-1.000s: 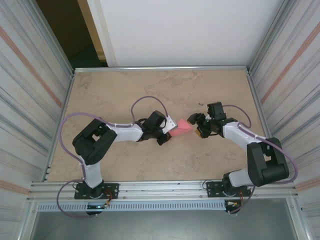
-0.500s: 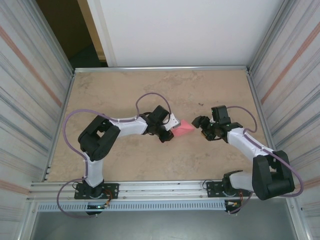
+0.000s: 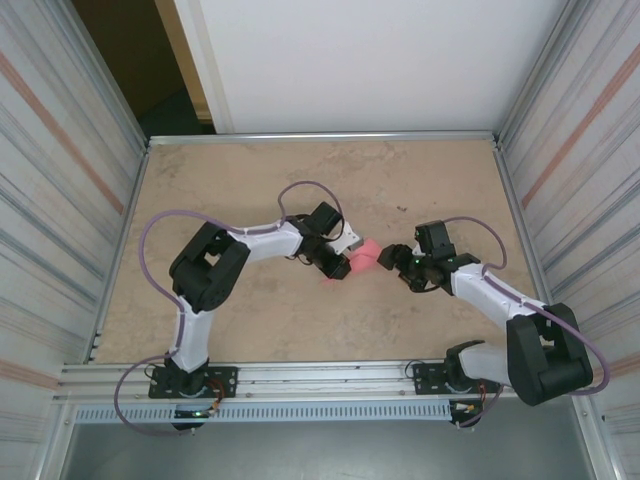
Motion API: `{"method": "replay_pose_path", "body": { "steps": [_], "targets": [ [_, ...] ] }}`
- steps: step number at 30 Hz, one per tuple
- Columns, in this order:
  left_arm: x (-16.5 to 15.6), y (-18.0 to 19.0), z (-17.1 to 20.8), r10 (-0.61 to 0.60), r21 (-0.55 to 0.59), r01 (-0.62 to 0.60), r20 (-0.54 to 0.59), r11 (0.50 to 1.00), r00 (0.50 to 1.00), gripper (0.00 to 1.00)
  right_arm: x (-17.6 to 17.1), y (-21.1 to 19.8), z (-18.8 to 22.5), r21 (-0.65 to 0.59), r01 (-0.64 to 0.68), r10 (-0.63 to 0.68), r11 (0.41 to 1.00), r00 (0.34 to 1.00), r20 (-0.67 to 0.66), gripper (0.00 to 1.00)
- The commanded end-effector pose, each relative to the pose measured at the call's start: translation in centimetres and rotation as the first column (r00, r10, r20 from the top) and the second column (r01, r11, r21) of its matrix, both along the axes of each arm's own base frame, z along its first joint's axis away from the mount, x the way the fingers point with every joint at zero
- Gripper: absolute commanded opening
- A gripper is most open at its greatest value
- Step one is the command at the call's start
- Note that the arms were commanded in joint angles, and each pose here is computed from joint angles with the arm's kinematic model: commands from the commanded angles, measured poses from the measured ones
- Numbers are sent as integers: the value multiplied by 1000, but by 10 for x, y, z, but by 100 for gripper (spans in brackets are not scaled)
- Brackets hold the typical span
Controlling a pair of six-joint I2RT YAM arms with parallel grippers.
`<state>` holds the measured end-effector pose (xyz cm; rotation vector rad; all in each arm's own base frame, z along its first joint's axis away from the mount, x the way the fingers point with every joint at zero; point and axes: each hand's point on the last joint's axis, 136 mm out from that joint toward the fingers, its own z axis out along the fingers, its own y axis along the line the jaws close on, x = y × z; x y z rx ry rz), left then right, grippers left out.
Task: Fold a paper plane with a square sheet of paper (pick it up from the middle)
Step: Fold the wing for the fifth time at the center of the table.
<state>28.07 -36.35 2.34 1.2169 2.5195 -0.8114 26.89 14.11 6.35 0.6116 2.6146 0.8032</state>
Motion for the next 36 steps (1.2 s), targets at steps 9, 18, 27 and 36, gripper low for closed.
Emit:
{"method": "replay_pose_path", "body": {
  "steps": [9, 18, 27, 36],
  "targets": [
    [18, 15, 7, 332, -40, -350, -236, 936, 913, 11, 11, 42, 7, 16, -181, 180, 983, 983, 41, 69],
    [15, 13, 3, 373, -10, -396, -312, 918, 874, 11, 33, 62, -7, 22, -211, 212, 977, 977, -16, 66],
    [12, 12, 2, 376, 6, -399, -347, 917, 859, 12, 48, 74, -18, 1, -258, 258, 966, 965, -46, 62],
    [12, 13, 0, 389, 13, -415, -378, 910, 840, 12, 57, 82, -30, -6, -285, 284, 959, 957, -64, 59]
  ]
}}
